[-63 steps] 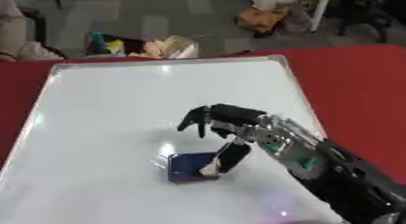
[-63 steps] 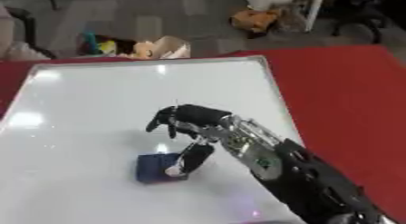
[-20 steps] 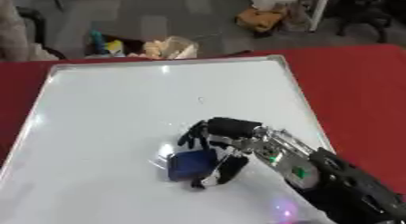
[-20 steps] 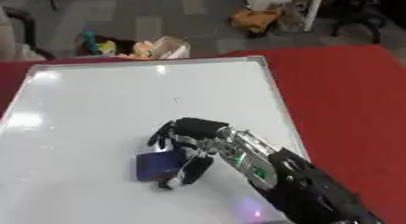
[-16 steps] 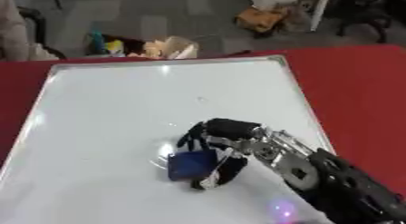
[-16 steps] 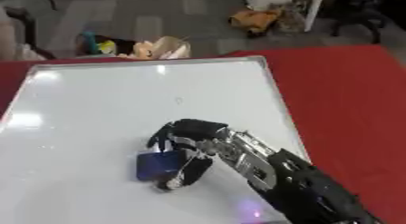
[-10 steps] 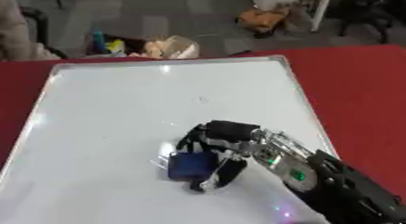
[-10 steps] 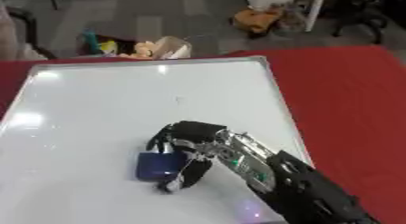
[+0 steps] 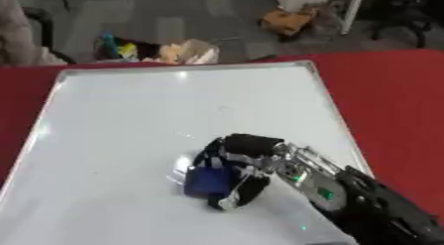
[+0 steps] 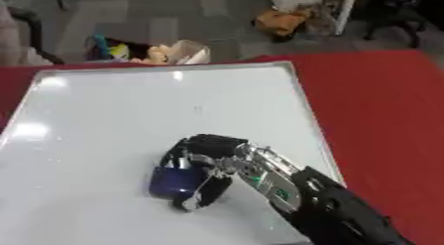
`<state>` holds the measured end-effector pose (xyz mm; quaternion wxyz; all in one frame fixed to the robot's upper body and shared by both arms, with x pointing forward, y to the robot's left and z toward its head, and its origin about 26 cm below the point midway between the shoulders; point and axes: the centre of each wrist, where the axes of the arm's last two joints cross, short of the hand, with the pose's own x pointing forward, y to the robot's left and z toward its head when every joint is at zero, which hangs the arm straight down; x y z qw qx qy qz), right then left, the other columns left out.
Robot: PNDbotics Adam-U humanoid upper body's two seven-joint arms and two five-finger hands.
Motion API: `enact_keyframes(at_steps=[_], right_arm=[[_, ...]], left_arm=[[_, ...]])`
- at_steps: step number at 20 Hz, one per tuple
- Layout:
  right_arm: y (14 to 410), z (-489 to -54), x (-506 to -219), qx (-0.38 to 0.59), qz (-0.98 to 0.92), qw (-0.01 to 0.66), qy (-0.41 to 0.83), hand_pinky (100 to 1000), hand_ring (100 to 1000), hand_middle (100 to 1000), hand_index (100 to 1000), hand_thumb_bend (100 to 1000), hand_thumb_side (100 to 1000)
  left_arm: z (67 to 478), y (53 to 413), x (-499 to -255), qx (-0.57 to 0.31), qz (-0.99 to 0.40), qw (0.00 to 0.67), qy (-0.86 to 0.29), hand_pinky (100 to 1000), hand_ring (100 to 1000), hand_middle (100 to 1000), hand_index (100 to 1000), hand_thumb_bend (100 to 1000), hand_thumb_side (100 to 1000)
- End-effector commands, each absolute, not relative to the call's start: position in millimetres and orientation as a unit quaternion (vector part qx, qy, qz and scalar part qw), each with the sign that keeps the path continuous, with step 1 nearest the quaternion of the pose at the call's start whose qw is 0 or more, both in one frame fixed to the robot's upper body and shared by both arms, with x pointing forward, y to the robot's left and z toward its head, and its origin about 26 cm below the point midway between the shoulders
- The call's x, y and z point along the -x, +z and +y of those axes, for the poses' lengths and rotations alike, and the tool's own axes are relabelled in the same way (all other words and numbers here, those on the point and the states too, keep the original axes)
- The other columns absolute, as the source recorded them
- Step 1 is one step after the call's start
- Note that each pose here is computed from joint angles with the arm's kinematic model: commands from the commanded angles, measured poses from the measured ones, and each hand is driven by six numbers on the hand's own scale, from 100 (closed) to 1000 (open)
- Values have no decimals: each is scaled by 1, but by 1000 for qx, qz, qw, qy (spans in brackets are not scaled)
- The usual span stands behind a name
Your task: Wipe the whiteboard clean with a brush.
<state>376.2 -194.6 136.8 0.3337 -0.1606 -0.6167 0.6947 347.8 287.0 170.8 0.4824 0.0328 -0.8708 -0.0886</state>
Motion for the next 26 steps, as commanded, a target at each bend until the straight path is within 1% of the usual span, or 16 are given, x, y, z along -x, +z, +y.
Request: enact_keyframes(at_steps=[1, 5, 10, 11, 20, 26], right_arm=[[137, -200, -377, 172, -609, 336, 698, 236, 541, 634, 856, 364, 362], [138, -200, -377, 173, -609, 336, 697, 235, 541, 633, 856, 340, 352], [138, -200, -376, 174, -609, 337, 696, 236, 541, 633, 855, 229, 307], [138, -200, -376, 174, -609, 337, 696, 236, 541, 634, 855, 222, 304], [140, -201, -376, 176, -611, 337, 694, 235, 542, 634, 854, 221, 306], [150, -204, -375, 187, -619, 333, 687, 236, 544, 636, 855, 221, 309]], left_arm=[[289, 181, -347, -37, -878, 469, -92, 500, 633, 620, 724, 742, 848], [289, 181, -347, -37, -878, 468, -93, 499, 633, 620, 724, 742, 848], [289, 181, -347, -37, -878, 468, -92, 500, 634, 620, 724, 741, 849], [289, 181, -347, -37, -878, 468, -92, 500, 634, 620, 724, 741, 849], [289, 181, -347, -37, -878, 468, -93, 500, 634, 620, 724, 741, 849], [290, 181, -347, -38, -878, 468, -93, 499, 634, 620, 724, 742, 849]])
